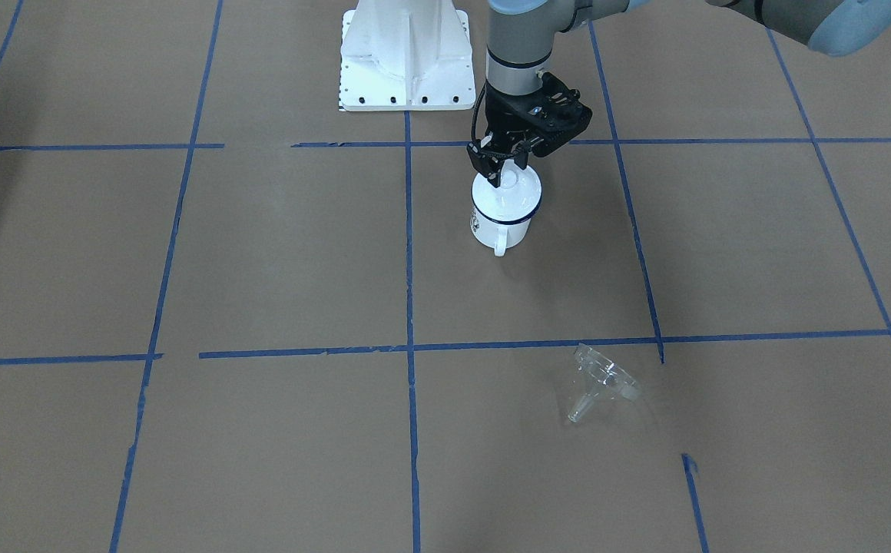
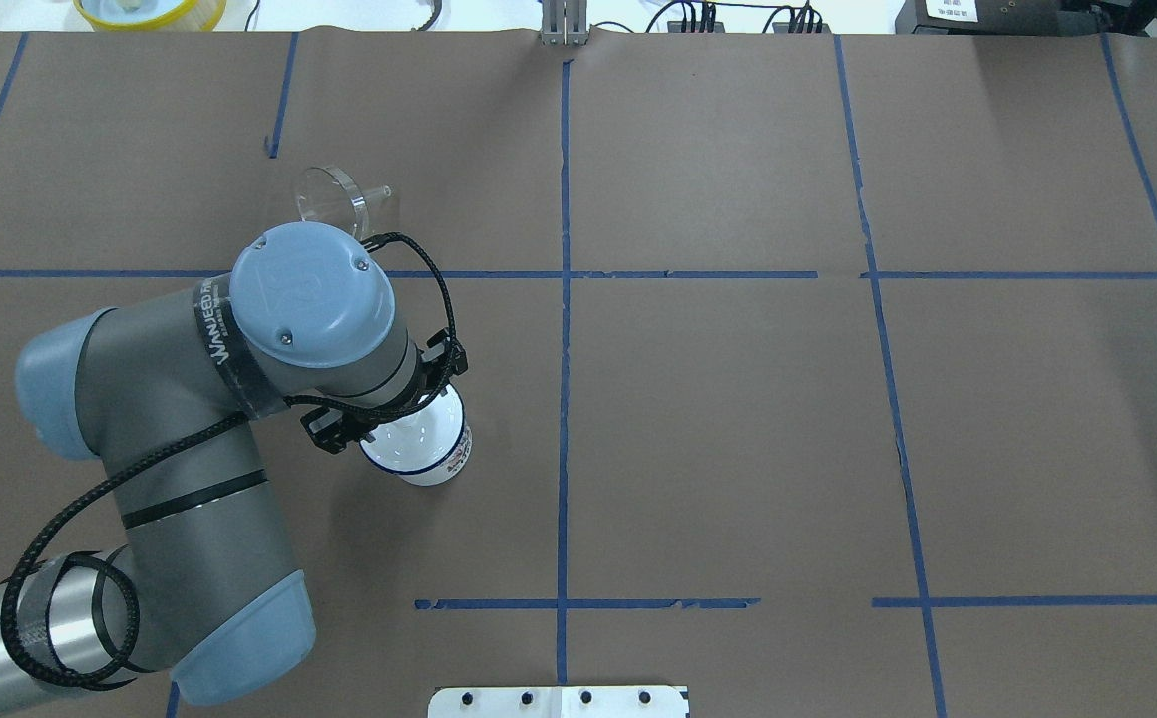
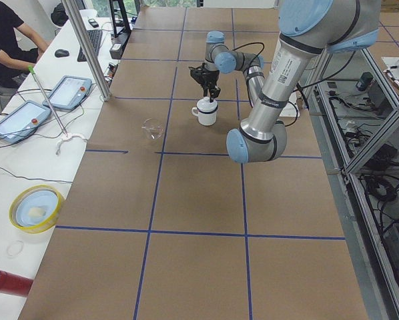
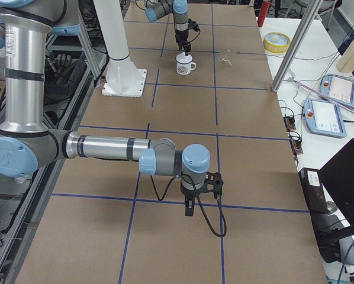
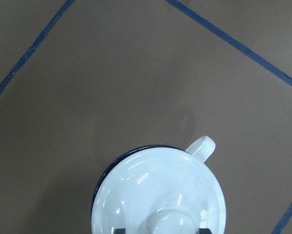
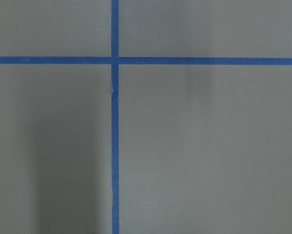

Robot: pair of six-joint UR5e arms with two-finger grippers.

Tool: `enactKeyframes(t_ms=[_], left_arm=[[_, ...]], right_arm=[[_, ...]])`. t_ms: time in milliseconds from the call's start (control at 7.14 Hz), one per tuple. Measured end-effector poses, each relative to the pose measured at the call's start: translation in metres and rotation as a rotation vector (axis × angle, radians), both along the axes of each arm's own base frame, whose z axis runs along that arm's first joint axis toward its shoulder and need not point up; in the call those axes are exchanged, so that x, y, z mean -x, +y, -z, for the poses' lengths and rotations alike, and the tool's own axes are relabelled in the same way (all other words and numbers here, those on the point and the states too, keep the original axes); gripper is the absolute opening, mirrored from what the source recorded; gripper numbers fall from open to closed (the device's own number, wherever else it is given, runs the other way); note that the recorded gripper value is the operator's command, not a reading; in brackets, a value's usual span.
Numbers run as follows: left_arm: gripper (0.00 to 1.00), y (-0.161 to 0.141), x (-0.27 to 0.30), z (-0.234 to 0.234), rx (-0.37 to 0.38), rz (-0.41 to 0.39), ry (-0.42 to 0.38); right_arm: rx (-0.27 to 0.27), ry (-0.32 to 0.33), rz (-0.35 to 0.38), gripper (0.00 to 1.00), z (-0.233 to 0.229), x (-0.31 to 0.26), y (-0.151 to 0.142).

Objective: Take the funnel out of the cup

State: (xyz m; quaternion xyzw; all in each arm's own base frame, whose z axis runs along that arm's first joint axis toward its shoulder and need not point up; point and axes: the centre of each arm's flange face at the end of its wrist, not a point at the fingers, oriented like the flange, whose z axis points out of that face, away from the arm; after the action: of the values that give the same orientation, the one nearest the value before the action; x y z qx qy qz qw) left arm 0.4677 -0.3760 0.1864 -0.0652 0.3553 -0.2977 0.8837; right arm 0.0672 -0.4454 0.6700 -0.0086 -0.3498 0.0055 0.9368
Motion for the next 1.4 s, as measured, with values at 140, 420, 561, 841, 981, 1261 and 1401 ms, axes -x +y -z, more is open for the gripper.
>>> enactKeyframes(t_ms=[140, 420, 561, 841, 981, 1261, 1401], left_arm=[[1.00, -0.001, 0.001, 0.000, -0.004, -0.002, 0.000], [1.00, -0.024, 0.029, 0.002, -0.057, -0.008, 0.000], [1.00, -0.044, 0.063, -0.004, -0.110, -0.041, -0.003], [1.00, -0.093, 0.162, -0.056, -0.191, -0.208, -0.010], [1.00, -0.116, 0.223, -0.090, -0.231, -0.277, -0.008], [1.00, -0.141, 0.344, -0.169, -0.303, -0.367, -0.036], [1.00, -0.147, 0.400, -0.214, -0.328, -0.411, -0.054]], right_arm=[[0.000, 0.000, 0.000, 1.00, 0.000, 0.000, 0.000], [0.000, 0.000, 0.000, 1.00, 0.000, 0.000, 0.000], [0.000, 0.000, 0.000, 1.00, 0.000, 0.000, 0.000], [0.001, 0.000, 0.000, 1.00, -0.001, 0.000, 0.000], [0.001, 0.000, 0.000, 1.00, 0.000, 0.000, 0.000], [0.001, 0.000, 0.000, 1.00, -0.001, 0.000, 0.000], [0.001, 0.000, 0.000, 1.00, 0.000, 0.000, 0.000]])
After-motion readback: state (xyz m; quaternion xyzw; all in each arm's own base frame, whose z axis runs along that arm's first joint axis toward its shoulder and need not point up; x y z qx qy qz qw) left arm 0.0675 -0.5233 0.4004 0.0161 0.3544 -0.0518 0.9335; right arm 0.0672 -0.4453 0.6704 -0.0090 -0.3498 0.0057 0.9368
